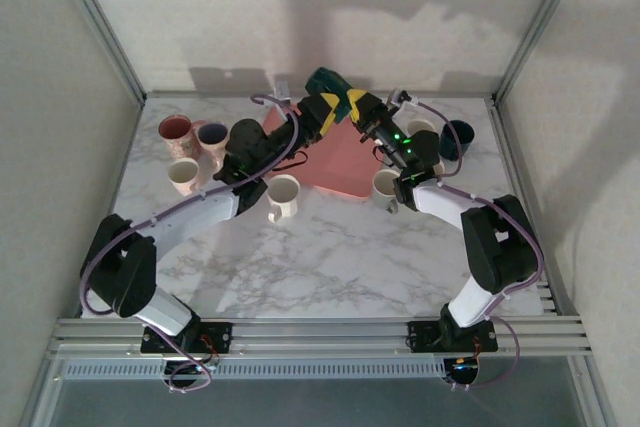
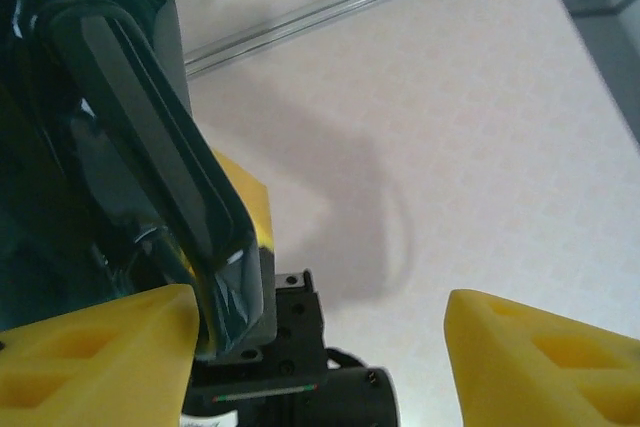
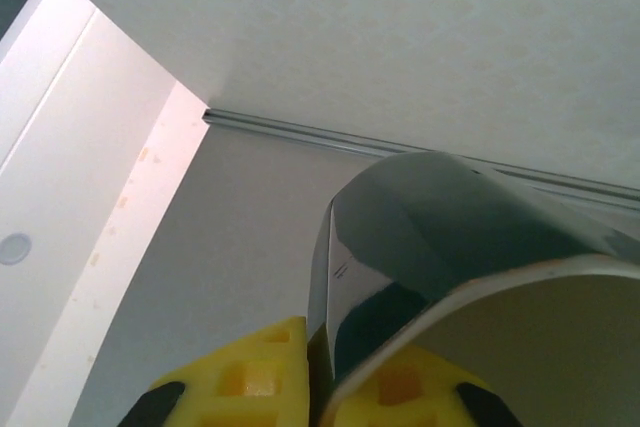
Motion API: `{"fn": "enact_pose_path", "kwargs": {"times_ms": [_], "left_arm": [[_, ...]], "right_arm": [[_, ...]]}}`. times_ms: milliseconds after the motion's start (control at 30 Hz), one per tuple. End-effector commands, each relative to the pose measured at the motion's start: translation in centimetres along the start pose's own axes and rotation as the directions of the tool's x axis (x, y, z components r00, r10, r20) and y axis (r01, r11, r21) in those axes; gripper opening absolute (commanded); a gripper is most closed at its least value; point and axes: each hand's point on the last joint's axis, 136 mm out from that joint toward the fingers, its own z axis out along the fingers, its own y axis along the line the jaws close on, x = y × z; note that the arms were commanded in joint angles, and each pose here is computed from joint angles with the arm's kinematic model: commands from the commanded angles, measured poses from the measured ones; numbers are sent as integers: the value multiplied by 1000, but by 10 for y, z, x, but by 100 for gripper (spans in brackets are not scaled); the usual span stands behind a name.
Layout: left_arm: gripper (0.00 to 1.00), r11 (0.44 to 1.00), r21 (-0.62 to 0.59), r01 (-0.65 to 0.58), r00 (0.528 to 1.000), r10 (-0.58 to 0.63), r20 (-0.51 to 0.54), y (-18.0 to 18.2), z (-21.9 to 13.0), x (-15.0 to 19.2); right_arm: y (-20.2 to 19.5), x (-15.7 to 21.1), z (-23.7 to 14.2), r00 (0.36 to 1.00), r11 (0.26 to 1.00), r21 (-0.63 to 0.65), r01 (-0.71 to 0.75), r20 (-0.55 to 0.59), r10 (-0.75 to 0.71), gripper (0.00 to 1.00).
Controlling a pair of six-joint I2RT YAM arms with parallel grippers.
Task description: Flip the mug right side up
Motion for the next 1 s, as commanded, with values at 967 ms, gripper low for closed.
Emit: {"fn": "enact_pose_path", "kwargs": {"times_ms": [967], "left_arm": [[69,857,-227,-463,885,436,-162,1,-56,-17]], "right_arm": [[86,-5,-107,597,291,561,775,-498,-629,0]]}}
